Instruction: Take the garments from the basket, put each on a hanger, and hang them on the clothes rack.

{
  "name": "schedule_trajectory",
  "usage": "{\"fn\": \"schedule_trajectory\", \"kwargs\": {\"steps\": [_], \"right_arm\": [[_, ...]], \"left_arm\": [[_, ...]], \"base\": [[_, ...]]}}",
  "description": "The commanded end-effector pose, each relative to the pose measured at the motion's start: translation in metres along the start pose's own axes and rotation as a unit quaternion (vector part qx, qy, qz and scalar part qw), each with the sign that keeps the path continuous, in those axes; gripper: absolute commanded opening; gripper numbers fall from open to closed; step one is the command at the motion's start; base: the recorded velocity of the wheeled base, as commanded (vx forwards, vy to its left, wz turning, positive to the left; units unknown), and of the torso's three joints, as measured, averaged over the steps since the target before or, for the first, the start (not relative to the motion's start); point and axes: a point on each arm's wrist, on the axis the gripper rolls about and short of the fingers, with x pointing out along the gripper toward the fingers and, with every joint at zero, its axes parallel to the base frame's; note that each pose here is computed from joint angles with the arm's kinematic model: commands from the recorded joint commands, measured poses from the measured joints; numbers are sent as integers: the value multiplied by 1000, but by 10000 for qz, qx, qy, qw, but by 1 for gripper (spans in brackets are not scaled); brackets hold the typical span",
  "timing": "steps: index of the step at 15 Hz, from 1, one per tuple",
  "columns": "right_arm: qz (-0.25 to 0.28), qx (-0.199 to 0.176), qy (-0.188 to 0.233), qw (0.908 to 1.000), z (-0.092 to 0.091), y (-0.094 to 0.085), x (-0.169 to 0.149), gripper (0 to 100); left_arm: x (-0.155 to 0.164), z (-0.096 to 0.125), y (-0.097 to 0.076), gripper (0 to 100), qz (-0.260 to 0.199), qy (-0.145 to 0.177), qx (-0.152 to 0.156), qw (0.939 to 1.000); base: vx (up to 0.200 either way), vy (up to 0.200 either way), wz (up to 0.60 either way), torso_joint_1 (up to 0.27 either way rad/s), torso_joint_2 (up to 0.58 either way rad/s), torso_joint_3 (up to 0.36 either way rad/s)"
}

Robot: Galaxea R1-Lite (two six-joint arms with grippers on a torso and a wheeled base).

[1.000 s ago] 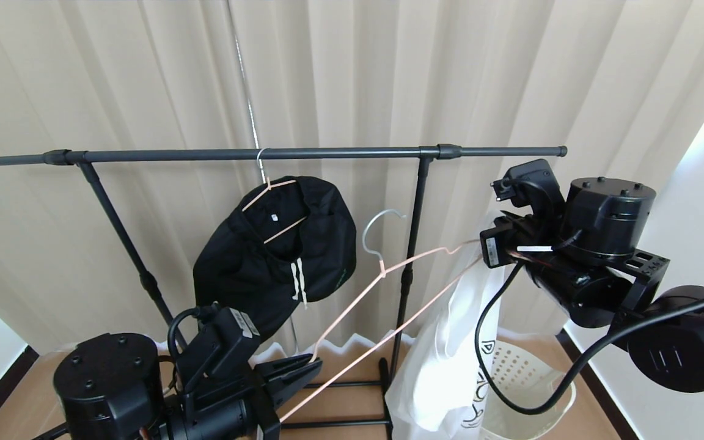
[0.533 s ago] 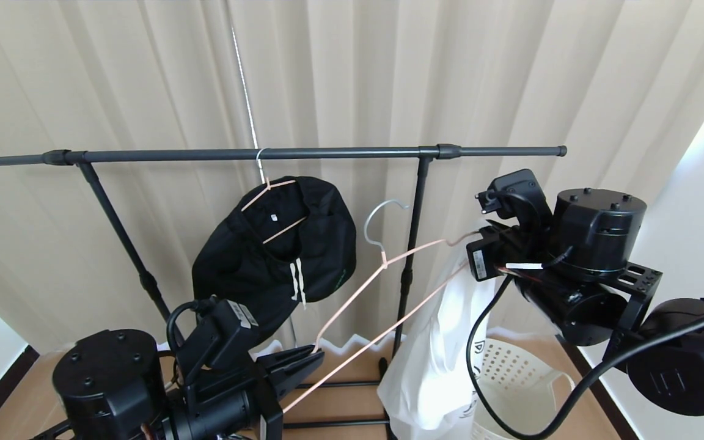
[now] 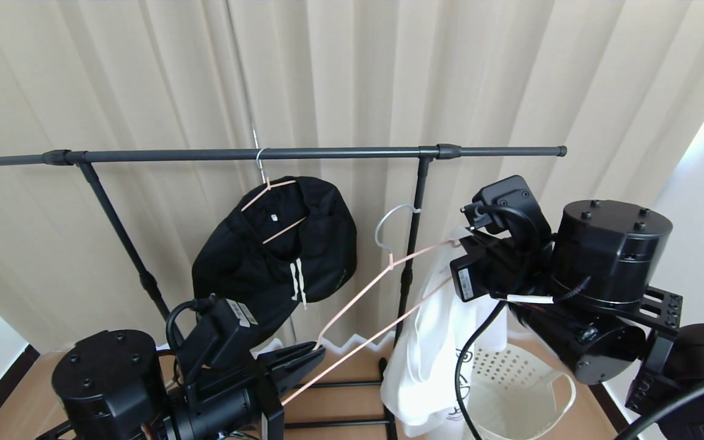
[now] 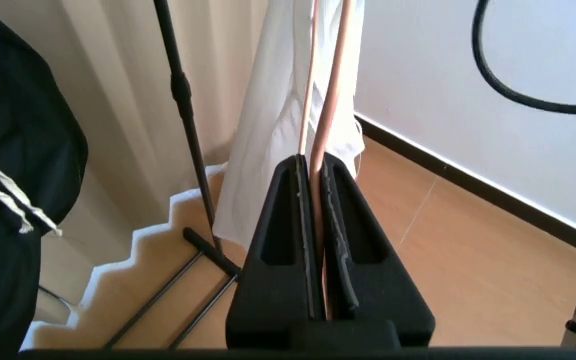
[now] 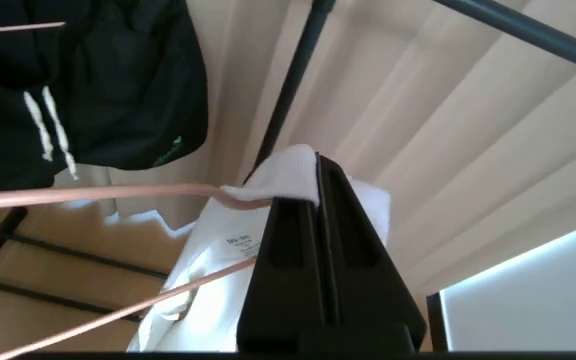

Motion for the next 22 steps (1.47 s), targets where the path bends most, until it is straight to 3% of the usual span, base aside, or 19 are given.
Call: {"fn": "schedule_trajectory", "kwargs": {"steps": [1,5,8,18,19,22], "right_arm": [[185,11,-110,9998,5,6,-12,0],[617,-45,-195,9979,6,25,-28,0],[786,225,-298,9962,11,35,-35,0],[899,429,-568,9934,20,36,-46,0],[875,428,-570,9936,20,35,-45,100],[693,462,-551,9950,21,31,-41,100]], "left_arm": [[2,-4,1,0,11,53,-16,10000],[3,-5,1,0,14,9,-5,10000],[3,-5,1,0,13,16,-7,10000],[1,-6,1,0,7,-14,0,10000],[1,-6,1,0,7,-14,0,10000],[0,-7,0,0,-1,1,-2,10000]], "base": [[0,0,0,0,0,0],[0,0,0,0,0,0],[0,0,0,0,0,0],[0,0,0,0,0,0],[0,0,0,0,0,0],[0,0,0,0,0,0]]}}
